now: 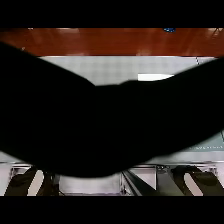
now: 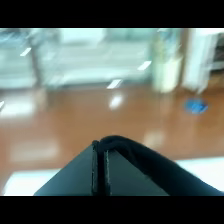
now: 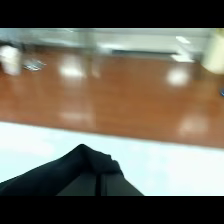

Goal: Fold the shirts.

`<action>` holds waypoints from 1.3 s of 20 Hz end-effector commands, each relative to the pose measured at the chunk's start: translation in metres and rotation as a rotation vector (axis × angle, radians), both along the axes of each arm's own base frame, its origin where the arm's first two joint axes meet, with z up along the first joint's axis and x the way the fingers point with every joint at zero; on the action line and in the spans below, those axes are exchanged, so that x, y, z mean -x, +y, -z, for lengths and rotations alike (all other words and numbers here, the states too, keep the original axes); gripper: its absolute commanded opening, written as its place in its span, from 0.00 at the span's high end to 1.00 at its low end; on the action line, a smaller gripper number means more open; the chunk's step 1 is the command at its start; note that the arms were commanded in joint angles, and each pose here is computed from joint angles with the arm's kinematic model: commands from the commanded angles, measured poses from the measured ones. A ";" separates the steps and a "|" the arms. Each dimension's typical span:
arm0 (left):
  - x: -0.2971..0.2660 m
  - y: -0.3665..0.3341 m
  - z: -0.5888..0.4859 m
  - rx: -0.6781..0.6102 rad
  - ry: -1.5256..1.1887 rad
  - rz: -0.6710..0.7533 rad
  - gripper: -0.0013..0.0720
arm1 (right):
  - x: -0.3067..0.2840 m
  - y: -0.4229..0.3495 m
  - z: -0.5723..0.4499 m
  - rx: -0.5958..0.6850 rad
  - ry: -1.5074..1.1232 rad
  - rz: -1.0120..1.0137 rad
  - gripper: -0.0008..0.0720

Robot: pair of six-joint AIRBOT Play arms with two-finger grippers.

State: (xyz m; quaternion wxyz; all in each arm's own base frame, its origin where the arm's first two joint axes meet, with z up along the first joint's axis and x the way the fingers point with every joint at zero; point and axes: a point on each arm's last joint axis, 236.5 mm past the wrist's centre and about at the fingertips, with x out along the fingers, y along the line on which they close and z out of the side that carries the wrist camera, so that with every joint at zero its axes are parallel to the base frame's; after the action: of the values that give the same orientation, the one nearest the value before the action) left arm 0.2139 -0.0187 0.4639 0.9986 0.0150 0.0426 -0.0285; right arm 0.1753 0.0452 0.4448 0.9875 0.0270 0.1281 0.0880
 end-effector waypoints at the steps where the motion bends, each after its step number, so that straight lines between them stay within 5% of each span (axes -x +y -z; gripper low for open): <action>1: 0.001 0.033 0.074 0.004 0.240 -0.127 0.95 | 0.006 -0.034 0.052 0.017 0.180 0.148 0.96; 9: -0.042 0.035 0.394 0.171 0.984 -0.138 0.95 | -0.075 -0.022 0.287 -0.025 0.719 0.094 0.96; 15: -0.130 0.002 0.478 0.559 0.950 -0.131 0.95 | -0.172 -0.031 0.415 -0.067 0.841 0.147 0.96; 19: -0.189 0.001 0.484 0.692 0.929 -0.145 0.94 | -0.229 -0.029 0.447 -0.101 0.903 0.148 0.96; 20: -0.197 0.001 0.486 0.689 0.948 -0.137 0.86 | -0.241 -0.026 0.451 -0.116 0.911 0.144 0.96; 22: -0.201 -0.004 0.487 0.620 1.013 -0.069 0.29 | -0.260 -0.020 0.453 -0.154 0.922 0.132 0.96; 26: -0.149 0.024 0.493 0.453 1.251 -0.041 0.29 | -0.269 -0.012 0.452 -0.192 0.928 0.117 0.96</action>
State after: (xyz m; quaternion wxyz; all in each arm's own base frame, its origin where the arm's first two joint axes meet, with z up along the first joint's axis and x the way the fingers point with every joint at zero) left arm 0.3953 -0.0090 -0.0207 0.8032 -0.2597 0.5361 -0.0078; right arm 0.4325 0.0275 -0.0031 0.8262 0.1466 0.5438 0.0158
